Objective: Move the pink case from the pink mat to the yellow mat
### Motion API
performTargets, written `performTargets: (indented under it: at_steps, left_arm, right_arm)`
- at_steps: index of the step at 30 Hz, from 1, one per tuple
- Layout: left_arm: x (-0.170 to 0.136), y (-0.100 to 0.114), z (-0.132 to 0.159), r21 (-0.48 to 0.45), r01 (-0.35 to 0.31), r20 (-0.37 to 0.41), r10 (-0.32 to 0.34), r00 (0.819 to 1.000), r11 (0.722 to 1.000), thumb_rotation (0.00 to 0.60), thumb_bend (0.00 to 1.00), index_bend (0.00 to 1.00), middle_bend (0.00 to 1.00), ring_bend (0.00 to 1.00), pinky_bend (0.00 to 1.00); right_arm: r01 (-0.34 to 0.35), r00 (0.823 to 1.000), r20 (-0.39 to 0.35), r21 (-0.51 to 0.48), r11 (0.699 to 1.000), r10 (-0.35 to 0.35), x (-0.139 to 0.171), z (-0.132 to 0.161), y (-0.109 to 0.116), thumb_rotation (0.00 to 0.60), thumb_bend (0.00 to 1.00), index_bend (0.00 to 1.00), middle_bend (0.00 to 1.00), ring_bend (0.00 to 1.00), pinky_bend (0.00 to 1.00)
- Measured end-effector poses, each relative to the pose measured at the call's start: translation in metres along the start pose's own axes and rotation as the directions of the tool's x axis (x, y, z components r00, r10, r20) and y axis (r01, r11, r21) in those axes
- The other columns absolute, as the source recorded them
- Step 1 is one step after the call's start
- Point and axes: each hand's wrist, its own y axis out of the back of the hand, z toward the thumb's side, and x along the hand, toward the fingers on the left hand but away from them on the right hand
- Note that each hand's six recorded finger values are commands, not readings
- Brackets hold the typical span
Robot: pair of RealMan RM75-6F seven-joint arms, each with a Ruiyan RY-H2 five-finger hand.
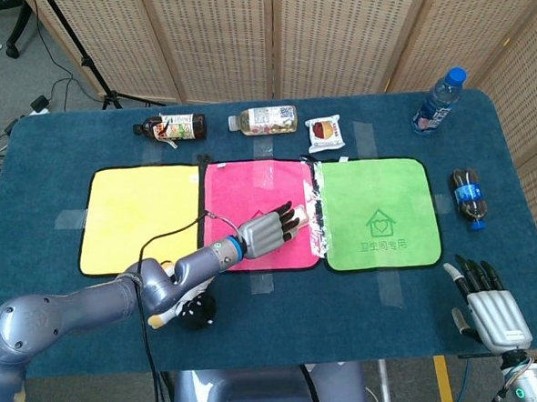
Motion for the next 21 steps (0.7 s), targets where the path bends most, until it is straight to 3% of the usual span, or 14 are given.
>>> performTargets:
  at_steps: [21]
  left_arm:
    - [-0.006,-0.023,-0.004,-0.002,0.059,-0.004,-0.059,0.998,0.998,0.600,0.29,0.00,0.00,0.00,0.02]
  right_arm:
    - [0.033,0.999,-0.023,-0.006,0.999,-0.033,0.001,0.004,0.004,0.600,0.52,0.08,0.00,0.00,0.00]
